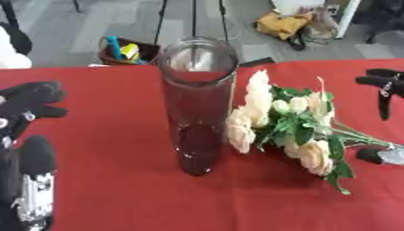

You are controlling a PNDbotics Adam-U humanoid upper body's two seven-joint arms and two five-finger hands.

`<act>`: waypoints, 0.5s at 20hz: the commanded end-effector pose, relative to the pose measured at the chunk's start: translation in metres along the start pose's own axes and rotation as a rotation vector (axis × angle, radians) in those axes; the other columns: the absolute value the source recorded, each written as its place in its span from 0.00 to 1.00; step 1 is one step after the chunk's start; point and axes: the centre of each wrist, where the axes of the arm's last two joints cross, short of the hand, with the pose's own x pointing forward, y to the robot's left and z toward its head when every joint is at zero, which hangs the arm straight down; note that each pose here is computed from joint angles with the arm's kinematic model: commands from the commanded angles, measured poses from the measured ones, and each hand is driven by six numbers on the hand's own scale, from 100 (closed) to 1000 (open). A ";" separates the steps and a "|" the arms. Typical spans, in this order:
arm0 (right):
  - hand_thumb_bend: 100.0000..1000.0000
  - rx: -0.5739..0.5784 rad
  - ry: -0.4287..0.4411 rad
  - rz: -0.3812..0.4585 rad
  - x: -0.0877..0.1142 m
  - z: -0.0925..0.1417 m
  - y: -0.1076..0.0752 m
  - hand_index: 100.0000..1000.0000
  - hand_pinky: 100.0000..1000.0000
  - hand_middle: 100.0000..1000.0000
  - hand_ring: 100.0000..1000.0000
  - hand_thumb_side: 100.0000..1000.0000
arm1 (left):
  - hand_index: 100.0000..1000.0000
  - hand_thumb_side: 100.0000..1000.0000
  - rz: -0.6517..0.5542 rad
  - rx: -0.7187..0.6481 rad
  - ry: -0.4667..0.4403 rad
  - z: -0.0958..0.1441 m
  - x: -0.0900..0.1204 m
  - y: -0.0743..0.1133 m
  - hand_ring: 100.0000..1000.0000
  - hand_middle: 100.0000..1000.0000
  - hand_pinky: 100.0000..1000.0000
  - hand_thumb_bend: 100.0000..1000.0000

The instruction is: Arrange flowers into the vase.

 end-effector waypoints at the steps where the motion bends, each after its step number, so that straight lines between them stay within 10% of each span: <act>1: 0.55 -0.011 0.013 0.010 -0.014 0.001 -0.016 1.00 1.00 0.35 1.00 0.90 | 0.79 0.78 0.003 -0.002 -0.021 -0.004 0.004 0.003 0.70 0.69 0.58 0.00; 10: 0.43 -0.031 0.048 -0.054 -0.044 0.007 -0.015 1.00 1.00 0.37 1.00 0.96 | 0.79 0.76 0.004 -0.010 -0.014 -0.003 0.005 0.001 0.70 0.69 0.58 0.00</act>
